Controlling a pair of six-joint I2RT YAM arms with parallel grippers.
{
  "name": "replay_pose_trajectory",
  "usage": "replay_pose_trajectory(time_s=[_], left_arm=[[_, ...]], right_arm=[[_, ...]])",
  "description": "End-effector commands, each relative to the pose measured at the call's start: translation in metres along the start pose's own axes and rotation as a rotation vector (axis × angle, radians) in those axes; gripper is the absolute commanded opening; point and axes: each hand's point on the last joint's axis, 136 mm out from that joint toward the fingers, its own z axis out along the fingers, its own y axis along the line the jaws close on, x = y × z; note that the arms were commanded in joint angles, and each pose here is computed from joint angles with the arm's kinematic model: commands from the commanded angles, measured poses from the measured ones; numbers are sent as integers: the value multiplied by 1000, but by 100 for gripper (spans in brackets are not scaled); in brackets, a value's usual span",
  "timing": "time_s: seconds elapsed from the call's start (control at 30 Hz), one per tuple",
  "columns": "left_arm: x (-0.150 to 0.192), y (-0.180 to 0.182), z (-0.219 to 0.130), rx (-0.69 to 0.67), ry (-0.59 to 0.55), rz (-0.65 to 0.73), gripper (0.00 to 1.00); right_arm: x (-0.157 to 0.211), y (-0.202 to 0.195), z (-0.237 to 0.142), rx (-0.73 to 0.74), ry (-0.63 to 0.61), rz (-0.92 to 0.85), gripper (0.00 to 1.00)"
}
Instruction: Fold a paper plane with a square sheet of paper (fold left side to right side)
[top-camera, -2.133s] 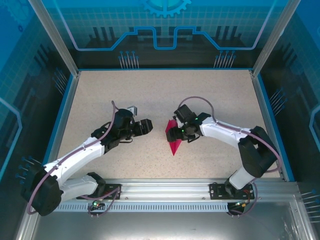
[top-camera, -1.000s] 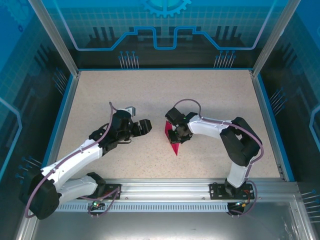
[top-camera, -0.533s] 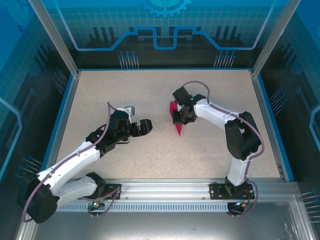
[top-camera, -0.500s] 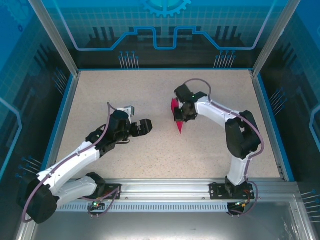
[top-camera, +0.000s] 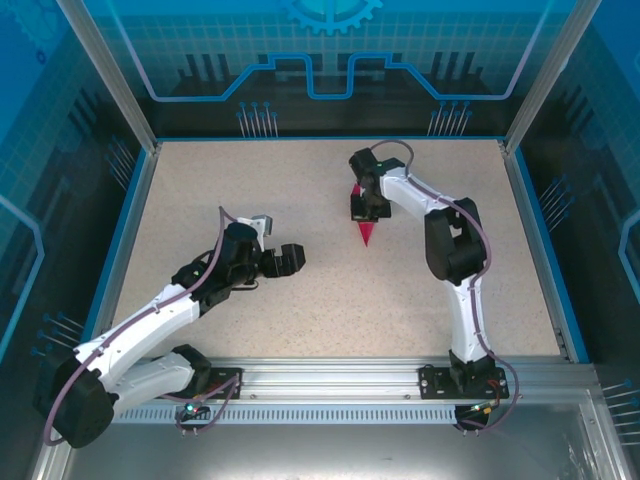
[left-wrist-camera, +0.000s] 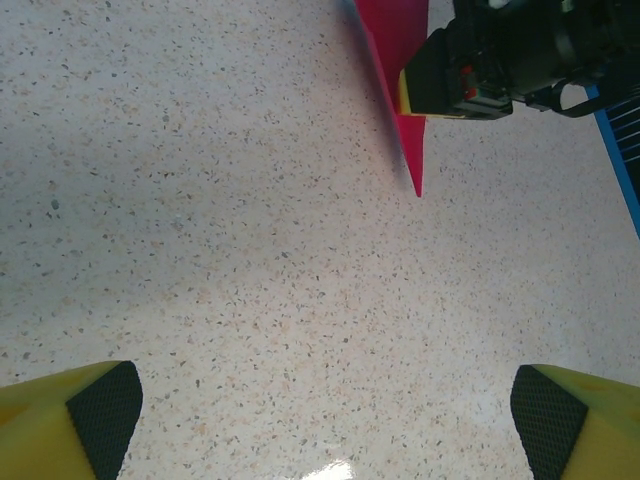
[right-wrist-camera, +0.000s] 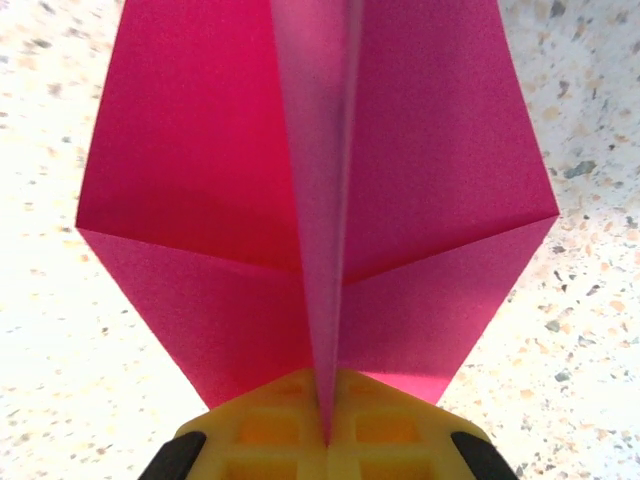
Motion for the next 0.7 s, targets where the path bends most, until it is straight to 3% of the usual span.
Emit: replay_pose_trajectory(time_s=[0.0,0.2,0.33,0.67], left_arm=[[6,3,-2,0,21,23,99],[7,5,0,-7,26,21,99],[6,6,0,-14,25,21,99],[-2,2,-1,-24,21,38,99]], right_arm=[[7,-4,4,48,44,-2,4],[9,-1,12,38,62,12,5],[11,1,16,36,72,10,15],[9,4,1,37,51,-16,25]])
